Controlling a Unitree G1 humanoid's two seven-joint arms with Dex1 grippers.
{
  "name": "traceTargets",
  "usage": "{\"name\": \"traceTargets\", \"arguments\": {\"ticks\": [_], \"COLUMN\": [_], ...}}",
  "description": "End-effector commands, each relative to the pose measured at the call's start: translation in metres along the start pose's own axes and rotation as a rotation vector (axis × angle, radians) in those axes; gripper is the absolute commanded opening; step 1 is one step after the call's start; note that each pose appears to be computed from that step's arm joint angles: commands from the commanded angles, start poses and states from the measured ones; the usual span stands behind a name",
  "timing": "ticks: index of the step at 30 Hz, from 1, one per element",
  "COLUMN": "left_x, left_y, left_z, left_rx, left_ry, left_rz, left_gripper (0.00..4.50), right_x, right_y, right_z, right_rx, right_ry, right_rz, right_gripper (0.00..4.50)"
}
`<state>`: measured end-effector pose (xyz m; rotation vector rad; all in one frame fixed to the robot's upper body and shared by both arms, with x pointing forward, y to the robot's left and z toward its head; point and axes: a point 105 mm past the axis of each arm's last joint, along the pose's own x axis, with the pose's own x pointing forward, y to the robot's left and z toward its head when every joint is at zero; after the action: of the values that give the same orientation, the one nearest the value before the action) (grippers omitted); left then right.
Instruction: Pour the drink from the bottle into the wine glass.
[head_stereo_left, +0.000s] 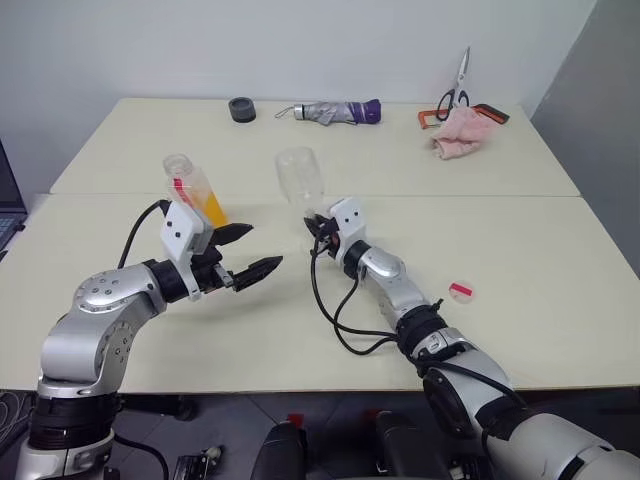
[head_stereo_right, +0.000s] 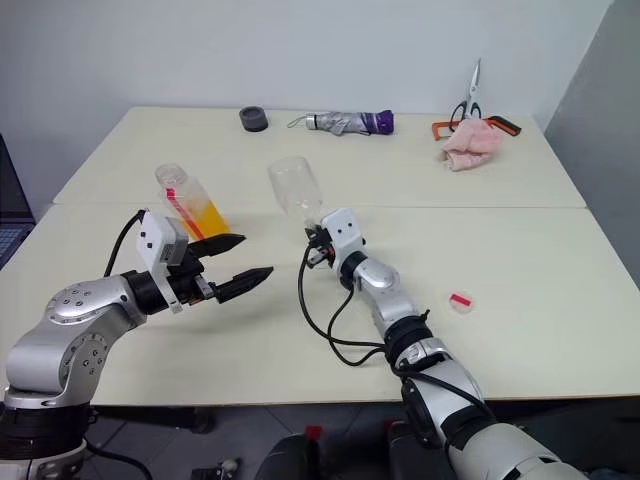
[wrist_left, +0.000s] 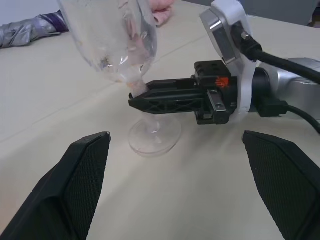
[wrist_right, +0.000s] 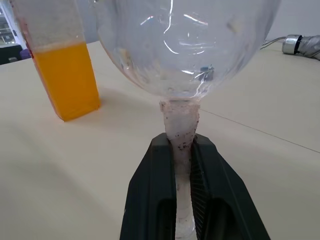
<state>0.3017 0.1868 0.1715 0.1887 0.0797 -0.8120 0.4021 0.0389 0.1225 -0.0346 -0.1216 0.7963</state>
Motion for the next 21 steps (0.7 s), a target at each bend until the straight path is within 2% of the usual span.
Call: {"name": "traceTargets", "arguments": {"ticks": [1, 15, 21], "left_x": [-0.007, -0.009, -0.008], "left_y": [0.000, 0.010, 0.012], "left_z": [0.012, 0.020, 0.026], "left_rx": [0.041, 0.065, 0.107], "left_ry": [-0.022, -0.043, -0.065], "left_rz": [0.002, 0.003, 0.016], "left_gripper": [4.50, 4.50, 4.50], "right_x": [-0.006, -0.010, -0.010], "right_y": [0.012, 0.018, 0.014], "right_z": [-0.017, -0.012, -0.008], "right_rx": [0.017, 0.027, 0.035], "right_ry": [0.022, -0.026, -0.036], "right_rz": [0.037, 0.067, 0.057], "right_gripper": [0.10, 0.10, 2.09]}}
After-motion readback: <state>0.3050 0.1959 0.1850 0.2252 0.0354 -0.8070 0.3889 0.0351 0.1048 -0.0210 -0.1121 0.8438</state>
